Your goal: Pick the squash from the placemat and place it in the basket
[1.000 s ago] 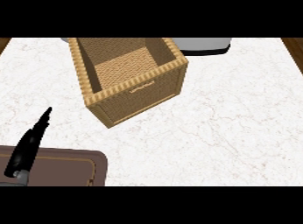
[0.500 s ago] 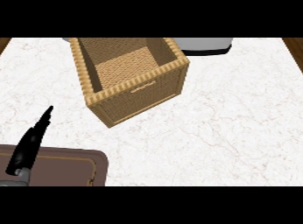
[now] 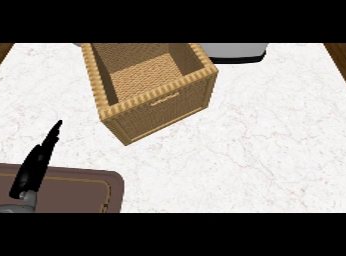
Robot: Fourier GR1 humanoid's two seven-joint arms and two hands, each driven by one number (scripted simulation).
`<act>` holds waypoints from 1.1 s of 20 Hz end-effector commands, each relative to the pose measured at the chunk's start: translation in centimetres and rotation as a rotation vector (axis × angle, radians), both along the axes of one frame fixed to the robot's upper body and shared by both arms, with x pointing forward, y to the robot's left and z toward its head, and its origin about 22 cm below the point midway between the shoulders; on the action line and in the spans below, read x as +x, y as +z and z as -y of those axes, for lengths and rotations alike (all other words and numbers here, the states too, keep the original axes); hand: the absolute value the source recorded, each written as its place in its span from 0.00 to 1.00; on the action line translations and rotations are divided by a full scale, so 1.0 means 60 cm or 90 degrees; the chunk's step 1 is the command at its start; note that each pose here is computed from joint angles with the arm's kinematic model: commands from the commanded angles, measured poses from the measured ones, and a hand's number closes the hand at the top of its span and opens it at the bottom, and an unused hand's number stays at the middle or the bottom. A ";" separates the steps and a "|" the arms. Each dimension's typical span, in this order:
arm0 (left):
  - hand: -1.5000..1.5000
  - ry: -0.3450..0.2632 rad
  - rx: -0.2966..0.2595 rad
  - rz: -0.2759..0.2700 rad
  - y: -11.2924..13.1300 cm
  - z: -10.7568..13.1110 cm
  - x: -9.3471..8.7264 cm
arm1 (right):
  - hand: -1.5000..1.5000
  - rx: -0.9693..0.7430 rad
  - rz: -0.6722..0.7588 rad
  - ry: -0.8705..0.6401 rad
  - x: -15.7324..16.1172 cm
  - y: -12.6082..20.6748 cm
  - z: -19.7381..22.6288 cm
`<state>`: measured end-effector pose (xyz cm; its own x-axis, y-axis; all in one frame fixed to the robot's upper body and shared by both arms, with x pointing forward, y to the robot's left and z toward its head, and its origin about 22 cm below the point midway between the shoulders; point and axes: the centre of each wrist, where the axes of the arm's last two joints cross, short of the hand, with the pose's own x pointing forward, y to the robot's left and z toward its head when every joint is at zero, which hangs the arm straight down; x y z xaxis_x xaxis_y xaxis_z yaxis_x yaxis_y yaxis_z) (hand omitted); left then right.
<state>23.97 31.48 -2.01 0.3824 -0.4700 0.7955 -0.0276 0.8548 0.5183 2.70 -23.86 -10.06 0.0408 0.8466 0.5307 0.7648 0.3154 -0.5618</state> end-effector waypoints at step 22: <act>0.50 -0.006 -0.010 -0.006 0.017 -0.006 -0.001 | 1.00 -0.128 0.040 0.063 0.061 0.008 -0.053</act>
